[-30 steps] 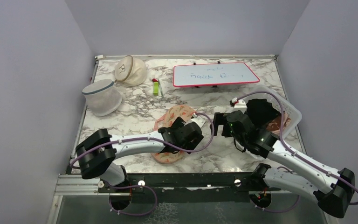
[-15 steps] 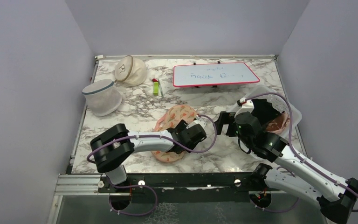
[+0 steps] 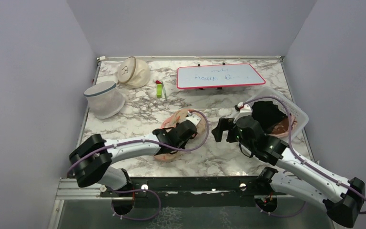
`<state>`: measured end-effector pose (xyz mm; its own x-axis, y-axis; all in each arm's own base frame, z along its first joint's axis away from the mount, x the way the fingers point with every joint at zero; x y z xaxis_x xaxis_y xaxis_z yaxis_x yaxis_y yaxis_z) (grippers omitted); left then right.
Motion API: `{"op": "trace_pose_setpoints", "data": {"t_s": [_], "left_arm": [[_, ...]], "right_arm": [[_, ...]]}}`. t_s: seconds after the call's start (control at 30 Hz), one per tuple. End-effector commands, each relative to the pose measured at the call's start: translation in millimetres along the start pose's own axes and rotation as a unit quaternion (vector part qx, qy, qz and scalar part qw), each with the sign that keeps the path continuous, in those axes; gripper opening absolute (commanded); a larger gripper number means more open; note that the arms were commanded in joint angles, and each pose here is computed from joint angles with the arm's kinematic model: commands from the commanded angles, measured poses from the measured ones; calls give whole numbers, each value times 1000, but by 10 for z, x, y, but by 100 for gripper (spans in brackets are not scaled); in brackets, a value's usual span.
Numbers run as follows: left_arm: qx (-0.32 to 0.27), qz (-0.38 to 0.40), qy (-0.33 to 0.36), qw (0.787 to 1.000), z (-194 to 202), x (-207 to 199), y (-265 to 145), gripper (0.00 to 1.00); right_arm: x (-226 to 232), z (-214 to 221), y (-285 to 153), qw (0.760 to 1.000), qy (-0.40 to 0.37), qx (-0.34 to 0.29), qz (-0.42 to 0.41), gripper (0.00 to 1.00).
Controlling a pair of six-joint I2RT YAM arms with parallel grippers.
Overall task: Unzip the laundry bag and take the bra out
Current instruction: Pick up the laundry bag at the center of the board, then unzip the laundry bag at the center of the board.
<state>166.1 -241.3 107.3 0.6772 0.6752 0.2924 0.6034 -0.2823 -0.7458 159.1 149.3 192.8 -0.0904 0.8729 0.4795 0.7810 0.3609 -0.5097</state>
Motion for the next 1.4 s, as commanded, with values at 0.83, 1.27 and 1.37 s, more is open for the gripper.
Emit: {"op": "trace_pose_setpoints", "data": {"t_s": [0.83, 1.27, 1.37], "left_arm": [[-188, 129, -96, 969, -206, 444, -635, 0], [-223, 125, -95, 962, -216, 489, -769, 0], [-223, 128, -95, 962, -214, 483, -770, 0]], "right_arm": [[481, -134, 274, 906, -188, -35, -377, 85], [202, -186, 389, 947, -150, -74, -274, 69], [257, -170, 403, 927, -153, -58, -337, 65]]}}
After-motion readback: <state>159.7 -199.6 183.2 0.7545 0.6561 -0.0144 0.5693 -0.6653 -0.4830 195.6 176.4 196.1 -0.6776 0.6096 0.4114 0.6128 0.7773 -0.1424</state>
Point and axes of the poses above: each gripper's point midway between its finger pads, its own y axis out along the fingers, its own x axis along the line the jaws close on, z = x × y, the point moved 7 cm from there along -y, back along the fingers, and after that the axes turned 14 degrees about y, right-handed, at the moved point
